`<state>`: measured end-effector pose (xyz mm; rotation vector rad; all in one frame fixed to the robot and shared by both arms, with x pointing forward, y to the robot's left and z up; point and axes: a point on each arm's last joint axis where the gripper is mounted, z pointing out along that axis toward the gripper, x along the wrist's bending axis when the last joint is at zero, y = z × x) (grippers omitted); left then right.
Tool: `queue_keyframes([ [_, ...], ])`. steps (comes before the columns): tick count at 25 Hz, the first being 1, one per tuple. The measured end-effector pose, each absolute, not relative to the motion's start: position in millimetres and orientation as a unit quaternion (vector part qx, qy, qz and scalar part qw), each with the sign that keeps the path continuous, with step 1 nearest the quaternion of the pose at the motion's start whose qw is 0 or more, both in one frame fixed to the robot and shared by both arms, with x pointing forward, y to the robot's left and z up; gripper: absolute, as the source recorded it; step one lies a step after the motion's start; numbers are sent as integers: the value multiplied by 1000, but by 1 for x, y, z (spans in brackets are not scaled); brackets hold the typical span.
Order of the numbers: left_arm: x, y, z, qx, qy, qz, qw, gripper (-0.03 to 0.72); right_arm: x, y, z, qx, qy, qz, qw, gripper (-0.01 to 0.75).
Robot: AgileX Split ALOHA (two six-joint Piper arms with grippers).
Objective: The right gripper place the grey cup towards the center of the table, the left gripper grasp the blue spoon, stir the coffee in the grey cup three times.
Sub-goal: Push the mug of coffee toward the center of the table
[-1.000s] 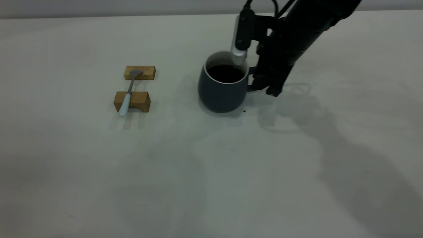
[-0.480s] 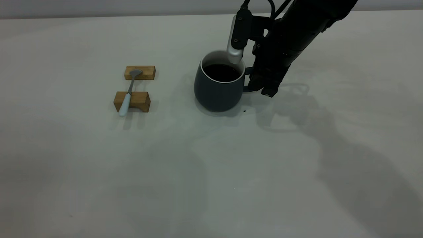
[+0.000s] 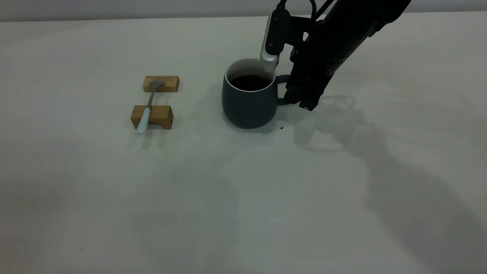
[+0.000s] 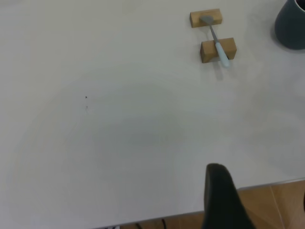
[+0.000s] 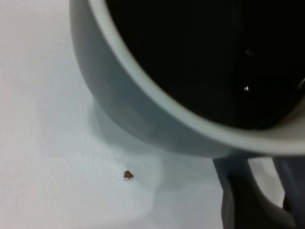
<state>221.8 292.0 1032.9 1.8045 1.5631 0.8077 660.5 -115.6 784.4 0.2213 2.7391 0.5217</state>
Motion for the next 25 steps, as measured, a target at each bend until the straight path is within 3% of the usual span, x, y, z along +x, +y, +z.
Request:
queue_keyframes([
  [9, 222, 292, 1033, 682, 591, 305, 306, 478, 661, -116, 785, 80, 964, 184, 175, 263],
  [25, 222, 292, 1033, 682, 591, 305, 306, 478, 664, -125, 788, 111, 962, 189, 163, 414],
])
